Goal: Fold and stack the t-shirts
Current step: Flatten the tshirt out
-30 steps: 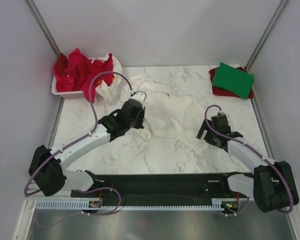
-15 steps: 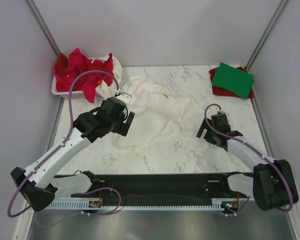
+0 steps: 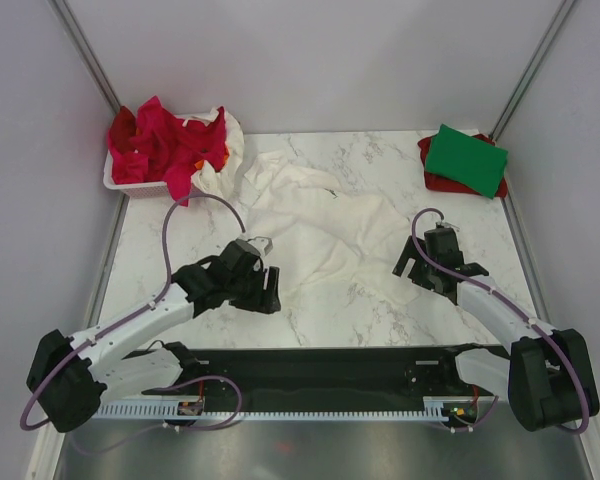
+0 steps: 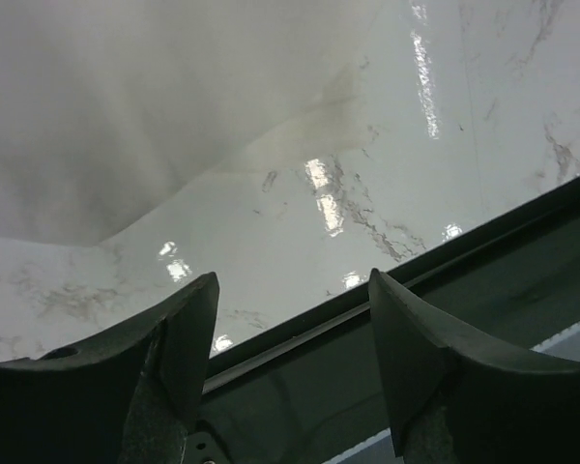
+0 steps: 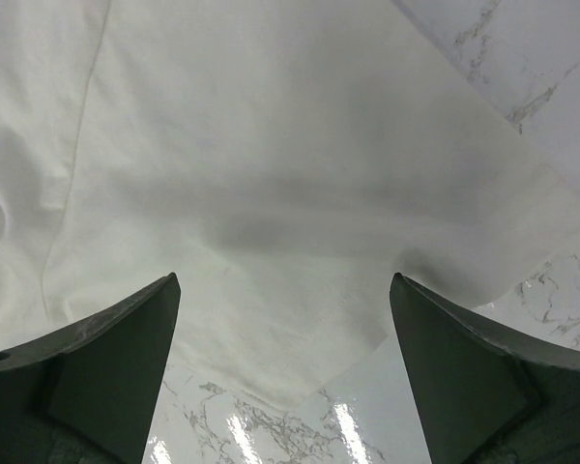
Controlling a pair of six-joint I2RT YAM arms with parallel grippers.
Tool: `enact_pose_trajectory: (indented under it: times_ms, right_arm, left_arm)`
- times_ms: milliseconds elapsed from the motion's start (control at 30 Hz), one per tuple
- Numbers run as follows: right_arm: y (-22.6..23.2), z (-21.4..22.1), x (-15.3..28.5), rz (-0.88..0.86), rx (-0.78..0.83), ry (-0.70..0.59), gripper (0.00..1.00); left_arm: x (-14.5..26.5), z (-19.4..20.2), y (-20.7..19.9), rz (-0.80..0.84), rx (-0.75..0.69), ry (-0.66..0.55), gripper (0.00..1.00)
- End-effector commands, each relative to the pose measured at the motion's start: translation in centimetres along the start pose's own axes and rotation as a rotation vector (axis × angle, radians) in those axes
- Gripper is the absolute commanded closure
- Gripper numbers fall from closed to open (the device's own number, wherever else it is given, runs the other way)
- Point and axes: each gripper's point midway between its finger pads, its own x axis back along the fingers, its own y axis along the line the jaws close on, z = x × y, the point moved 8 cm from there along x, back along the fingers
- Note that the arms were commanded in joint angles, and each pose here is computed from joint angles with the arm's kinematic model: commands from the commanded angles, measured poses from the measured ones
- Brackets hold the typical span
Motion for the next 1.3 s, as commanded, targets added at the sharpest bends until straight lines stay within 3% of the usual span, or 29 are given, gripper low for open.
enact_pose_trajectory:
  times_ms: [0, 167, 467, 833, 900, 933, 1033, 1267]
  right_arm:
    - [0.2, -0.2, 0.3, -0.019, -0.010, -0.012, 0.02]
    - [0.1, -0.3, 0.6, -0.019, -0.014, -0.028, 0.02]
    - [0.1, -0.3, 0.8, -0.017, -0.013, -0.030, 0.02]
    - [0.1, -0.2, 0.7, -0.016, -0.012, -0.021, 0.02]
    - [0.1, -0.2, 0.5, -0.014, -0.010, -0.019, 0.02]
    - [0.1, -0.1, 0.5, -0.012, -0.008, -0.013, 0.02]
    - [0.1, -0.2, 0.5, -0.012, -0.008, -0.015, 0.02]
    - [0.2, -0.2, 0.5, -0.022, -0.010, -0.013, 0.02]
  left_arm:
    - [-0.7, -1.4, -3.6, 0.228, 0.052, -0.102, 0.28]
    - [-2.8, -1.0, -5.4, 0.225, -0.013, -0.109, 0.26]
    - [-7.8, -1.1, -5.5, 0.038, -0.139, -0.062, 0.29]
    - [-9.5, -1.5, -5.5, -0.063, -0.204, -0.078, 0.33]
    - [-10.1, -1.5, -5.5, -0.080, -0.219, -0.066, 0.43]
    - [-10.3, -1.5, -5.4, -0.093, -0.229, -0.065, 0.58]
    - [-11.0, -1.1, -4.9, -0.127, -0.251, -0.046, 0.80]
    - [-11.3, 0.2, -3.8, -0.162, -0.282, -0.013, 0.98]
